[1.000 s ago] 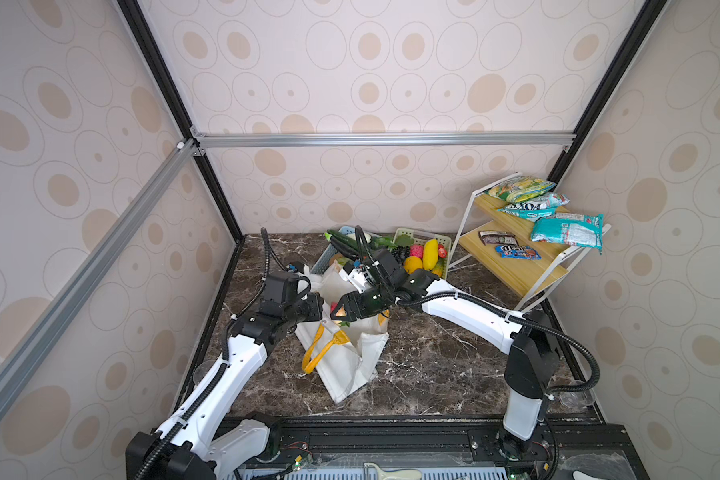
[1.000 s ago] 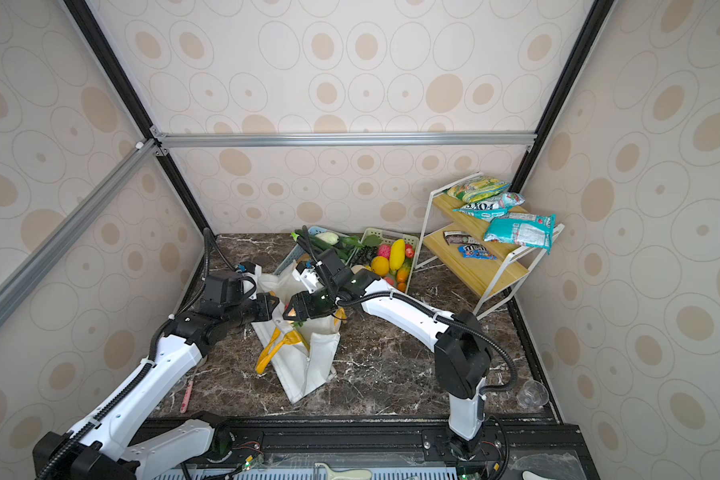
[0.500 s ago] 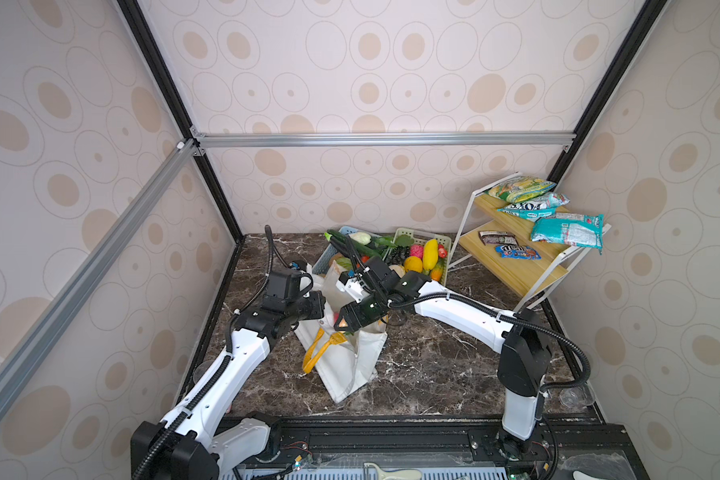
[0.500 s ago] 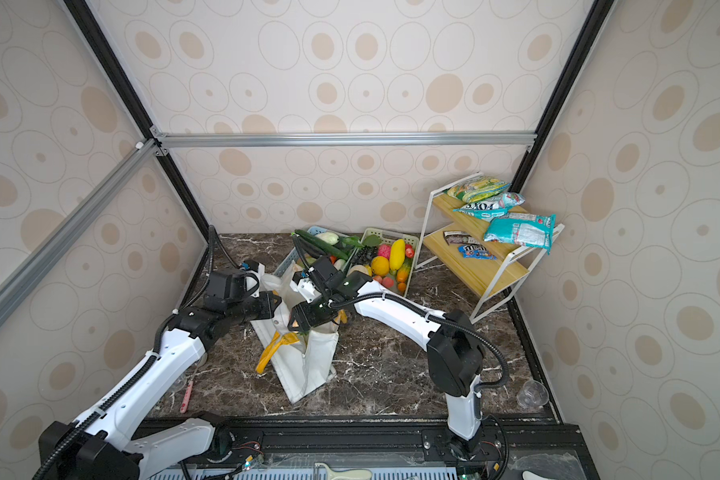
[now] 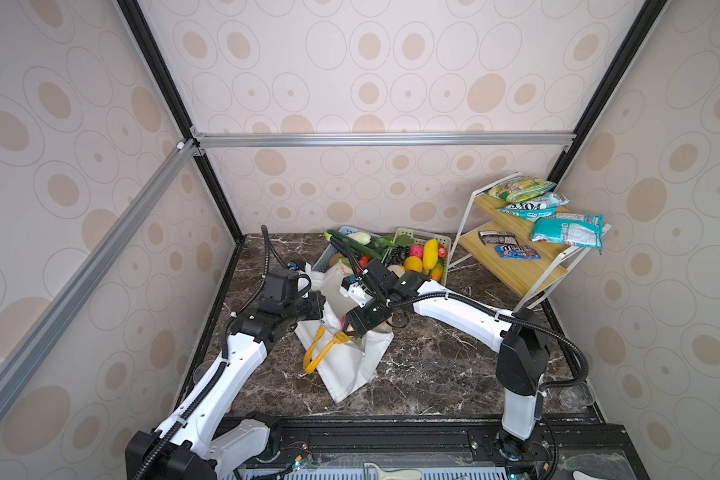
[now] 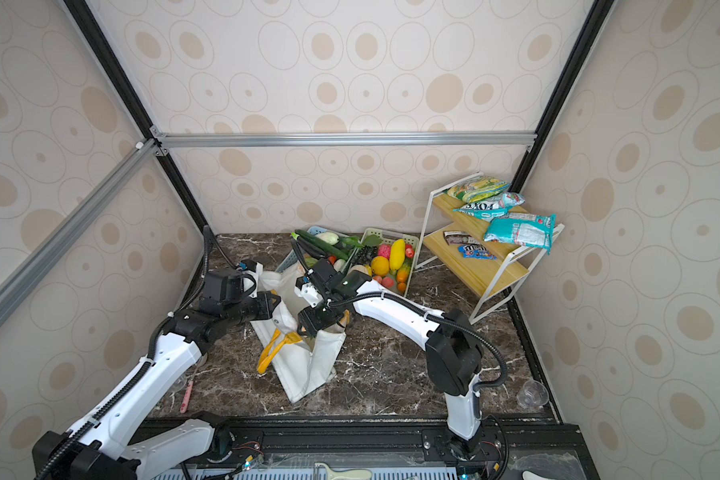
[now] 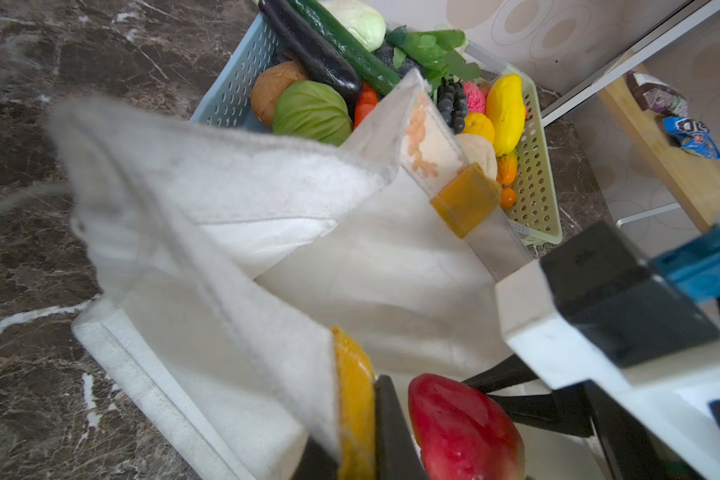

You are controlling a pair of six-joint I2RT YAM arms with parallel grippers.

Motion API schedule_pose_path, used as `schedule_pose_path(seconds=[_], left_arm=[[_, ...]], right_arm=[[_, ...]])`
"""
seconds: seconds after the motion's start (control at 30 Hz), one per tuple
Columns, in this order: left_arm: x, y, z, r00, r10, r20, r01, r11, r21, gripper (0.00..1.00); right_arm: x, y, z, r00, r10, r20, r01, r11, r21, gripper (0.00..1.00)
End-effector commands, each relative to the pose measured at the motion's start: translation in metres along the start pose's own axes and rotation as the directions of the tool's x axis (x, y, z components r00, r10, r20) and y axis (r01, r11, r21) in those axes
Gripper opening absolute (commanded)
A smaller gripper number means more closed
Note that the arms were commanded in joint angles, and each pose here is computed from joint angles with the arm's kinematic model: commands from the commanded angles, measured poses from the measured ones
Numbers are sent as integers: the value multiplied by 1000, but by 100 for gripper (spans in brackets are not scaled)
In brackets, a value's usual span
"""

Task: Place the food into the grocery bag and tie it
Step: 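Lower the red fruit into the bag while the left gripper holds the rim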

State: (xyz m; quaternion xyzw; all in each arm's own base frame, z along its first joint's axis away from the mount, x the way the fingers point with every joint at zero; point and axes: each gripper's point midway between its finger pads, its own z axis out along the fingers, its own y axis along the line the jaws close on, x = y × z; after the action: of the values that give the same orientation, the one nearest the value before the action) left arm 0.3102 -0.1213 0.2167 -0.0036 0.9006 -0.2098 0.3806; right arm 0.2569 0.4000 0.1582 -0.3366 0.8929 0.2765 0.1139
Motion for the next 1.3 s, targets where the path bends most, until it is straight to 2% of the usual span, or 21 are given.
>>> schedule_pose_path(seconds=[0.0,0.2,0.5,0.77,1.13,1.27], left_arm=[[-16,-6,-11,997,12,81,-14,1000,19,0],[-13,-3,-14,996,19,87,-20,1000,8,0],[-6,-2,-7,996,49,69,-50,999,17,0],[-10,-16,-8,994,52,94,-61,993,99,0],[-21,-25,-10,991,68,113,-83,989,126,0],[-23,-26,-12,990,69,124,-85,988,130,0]], right_arm=[[21,-6,12,996,-29,-88,32,999,35,58],[29,-6,26,986,-84,-142,91,995,41,58],[35,-15,53,975,-93,-200,111,991,81,58],[42,-21,74,968,-61,-245,84,993,87,58],[57,-35,96,959,15,-284,20,993,119,59],[64,-43,103,953,53,-297,-8,988,151,63]])
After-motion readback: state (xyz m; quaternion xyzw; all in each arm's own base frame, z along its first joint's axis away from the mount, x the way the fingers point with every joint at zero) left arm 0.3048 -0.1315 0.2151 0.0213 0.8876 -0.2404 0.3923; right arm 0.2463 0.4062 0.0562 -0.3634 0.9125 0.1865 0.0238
